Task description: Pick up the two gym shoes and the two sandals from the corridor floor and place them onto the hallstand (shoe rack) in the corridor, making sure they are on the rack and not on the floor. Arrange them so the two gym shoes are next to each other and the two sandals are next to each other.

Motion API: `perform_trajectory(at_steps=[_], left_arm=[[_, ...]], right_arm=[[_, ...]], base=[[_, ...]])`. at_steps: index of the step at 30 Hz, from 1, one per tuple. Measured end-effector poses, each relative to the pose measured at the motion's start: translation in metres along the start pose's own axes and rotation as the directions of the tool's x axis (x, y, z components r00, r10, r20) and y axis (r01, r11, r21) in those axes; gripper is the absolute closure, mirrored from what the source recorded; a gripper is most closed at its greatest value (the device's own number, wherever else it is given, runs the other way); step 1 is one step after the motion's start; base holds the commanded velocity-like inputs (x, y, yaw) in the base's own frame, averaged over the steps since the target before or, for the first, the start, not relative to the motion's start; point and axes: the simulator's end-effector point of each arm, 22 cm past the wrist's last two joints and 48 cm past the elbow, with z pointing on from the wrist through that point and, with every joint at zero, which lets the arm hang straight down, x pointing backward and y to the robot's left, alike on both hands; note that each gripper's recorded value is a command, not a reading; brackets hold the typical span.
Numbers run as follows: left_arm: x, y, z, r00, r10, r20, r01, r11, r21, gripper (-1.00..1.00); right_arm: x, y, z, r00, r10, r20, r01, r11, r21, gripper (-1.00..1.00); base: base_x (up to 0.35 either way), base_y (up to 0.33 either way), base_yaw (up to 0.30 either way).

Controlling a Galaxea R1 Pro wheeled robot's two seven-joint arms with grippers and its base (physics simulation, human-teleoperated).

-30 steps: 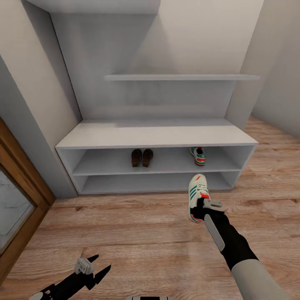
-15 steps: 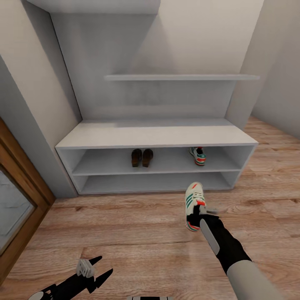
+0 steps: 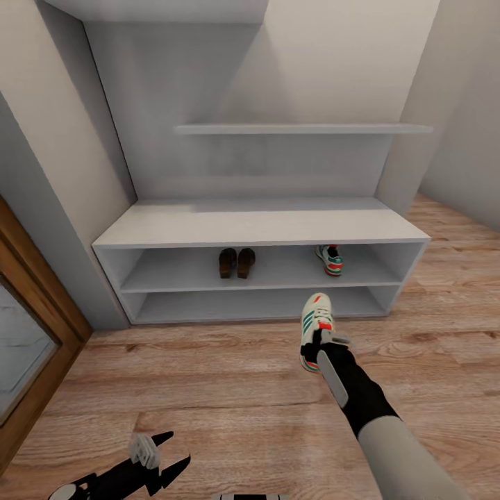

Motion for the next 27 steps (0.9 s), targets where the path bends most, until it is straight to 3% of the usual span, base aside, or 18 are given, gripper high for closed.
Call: perform_trajectory(at_steps=[3,6,10,18,27], left_arm=[[0.005,-0.001,0.000,1.000,0.005,-0.027,-0.005,1.000,0.007,-1.00],[0.012,-0.001,0.000,0.998,-0.009,-0.066,0.010,1.000,0.012,-1.00],[0.015,-0.001,-0.001,0.996,-0.024,-0.087,0.025,1.000,0.012,-1.00],[0.014,-0.015,-0.003,0.995,-0.041,-0.086,0.048,0.996,0.079,-1.00],[0.015,-0.017,-0.004,0.995,-0.048,-0.085,0.056,0.994,0.089,-1.00]], right_arm=[[-0.013,0.012,-0.004,1.000,-0.004,0.017,0.004,1.000,-0.014,1.00],[-0.037,0.033,-0.012,0.998,-0.034,0.055,0.036,0.999,-0.031,1.00],[-0.060,0.043,-0.018,0.994,-0.062,0.086,0.065,0.997,-0.030,1.00],[-0.069,0.048,-0.021,0.990,-0.092,0.103,0.095,0.995,-0.022,1.00],[-0.069,0.048,-0.021,0.990,-0.095,0.104,0.097,0.995,-0.021,1.00]], base=[[0.000,0.000,0.000],[0.000,0.000,0.000],[0.000,0.000,0.000],[0.000,0.000,0.000],[0.001,0.000,0.000]])
